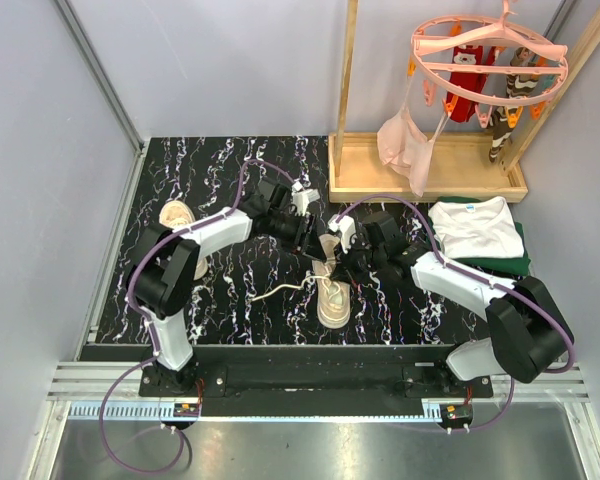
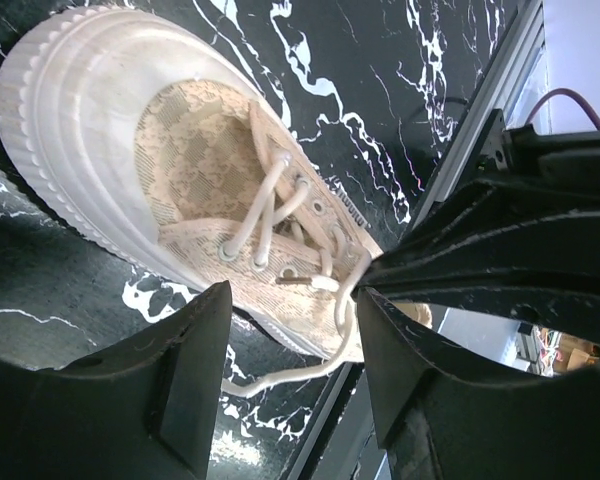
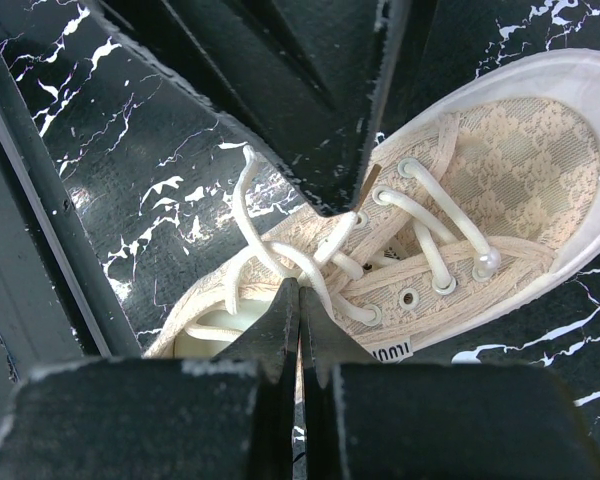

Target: Tie the shoes

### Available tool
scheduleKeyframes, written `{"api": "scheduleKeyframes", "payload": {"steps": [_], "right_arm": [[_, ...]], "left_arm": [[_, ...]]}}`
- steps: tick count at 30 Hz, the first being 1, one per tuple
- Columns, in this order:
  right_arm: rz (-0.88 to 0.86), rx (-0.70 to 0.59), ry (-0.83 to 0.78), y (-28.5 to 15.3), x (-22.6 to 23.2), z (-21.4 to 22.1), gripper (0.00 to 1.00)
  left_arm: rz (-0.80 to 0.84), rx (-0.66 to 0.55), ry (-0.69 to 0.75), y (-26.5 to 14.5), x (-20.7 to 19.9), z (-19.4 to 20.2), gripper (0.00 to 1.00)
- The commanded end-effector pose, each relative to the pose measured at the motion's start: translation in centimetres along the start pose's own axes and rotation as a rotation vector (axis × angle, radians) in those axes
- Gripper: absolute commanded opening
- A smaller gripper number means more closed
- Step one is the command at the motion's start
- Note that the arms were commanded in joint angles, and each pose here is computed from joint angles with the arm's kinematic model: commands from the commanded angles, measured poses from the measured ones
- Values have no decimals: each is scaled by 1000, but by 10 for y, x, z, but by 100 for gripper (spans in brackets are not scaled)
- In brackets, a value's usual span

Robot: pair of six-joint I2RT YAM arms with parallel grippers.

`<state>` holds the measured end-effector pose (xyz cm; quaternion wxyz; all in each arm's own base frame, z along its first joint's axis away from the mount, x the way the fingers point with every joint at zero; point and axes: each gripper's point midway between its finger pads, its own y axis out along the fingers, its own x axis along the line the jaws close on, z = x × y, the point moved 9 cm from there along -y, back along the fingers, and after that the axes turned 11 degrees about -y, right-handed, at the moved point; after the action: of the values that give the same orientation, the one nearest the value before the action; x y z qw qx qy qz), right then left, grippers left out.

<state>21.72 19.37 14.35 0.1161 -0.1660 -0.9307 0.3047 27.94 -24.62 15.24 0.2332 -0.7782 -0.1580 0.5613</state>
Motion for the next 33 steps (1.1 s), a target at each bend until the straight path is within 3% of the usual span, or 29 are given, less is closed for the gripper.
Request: {"api": "scheduleKeyframes", "payload": {"steps": [1,11,19,29,30,33], "right_arm": [[14,-43,-40,4,-3,-9,0],[15,-40,-37,4,-3,-8,0],[23,-40,-34,5,-5,-9,0],[31,-40,-31,6,-6,-10,0],[32,-41,-30,6,-6,-9,0],[31,-40,-28,6,-6,-11,3]], "left_arm": [[22,-30,20,7,-6,-11,56],[84,13,-13,18,-9,-5,48],[107,36,-20,22,-11,2,27],[116,49,-25,20,-10,10,24],[117,49,-24,20,-10,10,13],[112,37,-15,18,-11,8,0]]}}
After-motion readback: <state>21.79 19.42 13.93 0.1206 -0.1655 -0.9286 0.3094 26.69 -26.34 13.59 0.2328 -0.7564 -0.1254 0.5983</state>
